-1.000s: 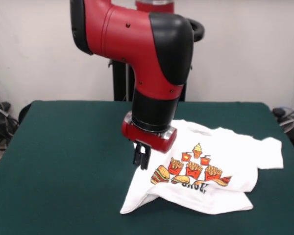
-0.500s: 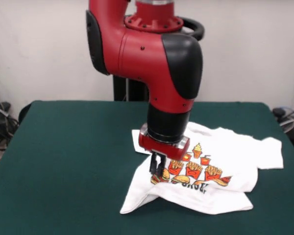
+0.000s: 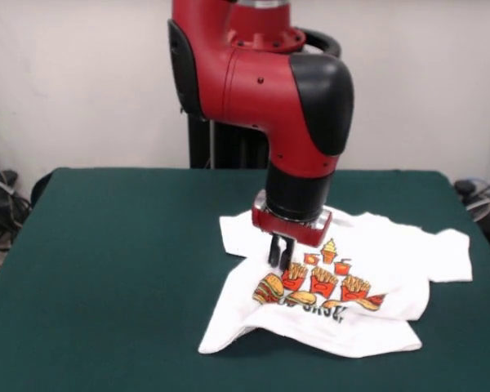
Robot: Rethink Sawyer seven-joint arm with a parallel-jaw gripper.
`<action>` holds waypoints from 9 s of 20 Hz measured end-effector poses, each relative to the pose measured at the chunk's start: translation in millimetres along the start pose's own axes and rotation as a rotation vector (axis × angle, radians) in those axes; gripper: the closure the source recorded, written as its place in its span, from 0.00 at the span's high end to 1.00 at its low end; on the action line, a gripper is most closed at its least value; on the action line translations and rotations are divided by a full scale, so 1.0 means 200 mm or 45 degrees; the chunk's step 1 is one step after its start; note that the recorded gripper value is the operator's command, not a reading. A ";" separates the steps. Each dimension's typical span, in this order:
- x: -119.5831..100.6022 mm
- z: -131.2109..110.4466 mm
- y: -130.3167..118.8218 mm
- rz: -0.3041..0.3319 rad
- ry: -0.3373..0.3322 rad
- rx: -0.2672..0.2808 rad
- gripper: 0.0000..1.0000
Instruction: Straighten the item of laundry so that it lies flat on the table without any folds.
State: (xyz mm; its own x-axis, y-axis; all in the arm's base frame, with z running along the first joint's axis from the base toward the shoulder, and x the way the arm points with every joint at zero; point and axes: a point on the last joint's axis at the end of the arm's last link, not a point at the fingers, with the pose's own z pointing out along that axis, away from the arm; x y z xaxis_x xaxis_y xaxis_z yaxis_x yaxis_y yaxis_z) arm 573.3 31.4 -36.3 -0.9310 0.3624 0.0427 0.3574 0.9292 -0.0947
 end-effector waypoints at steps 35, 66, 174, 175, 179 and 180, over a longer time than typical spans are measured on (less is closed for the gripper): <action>0.41 0.02 -0.08 -0.173 -0.048 0.018 0.00; 0.81 0.14 -0.09 -0.284 0.045 0.004 0.00; 1.40 0.20 -0.19 -0.292 0.405 0.048 0.00; 1.41 0.20 -0.18 -0.291 0.405 0.052 0.00; 1.42 0.19 -0.12 -0.278 0.403 0.076 0.00; 1.41 0.19 -0.11 -0.274 0.402 0.078 0.00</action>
State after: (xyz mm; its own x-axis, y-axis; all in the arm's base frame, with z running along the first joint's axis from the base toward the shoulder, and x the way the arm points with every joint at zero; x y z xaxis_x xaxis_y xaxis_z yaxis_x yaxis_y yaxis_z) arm 299.1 110.1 -60.3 -0.9121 0.1733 0.3715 0.1424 0.9838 -0.1094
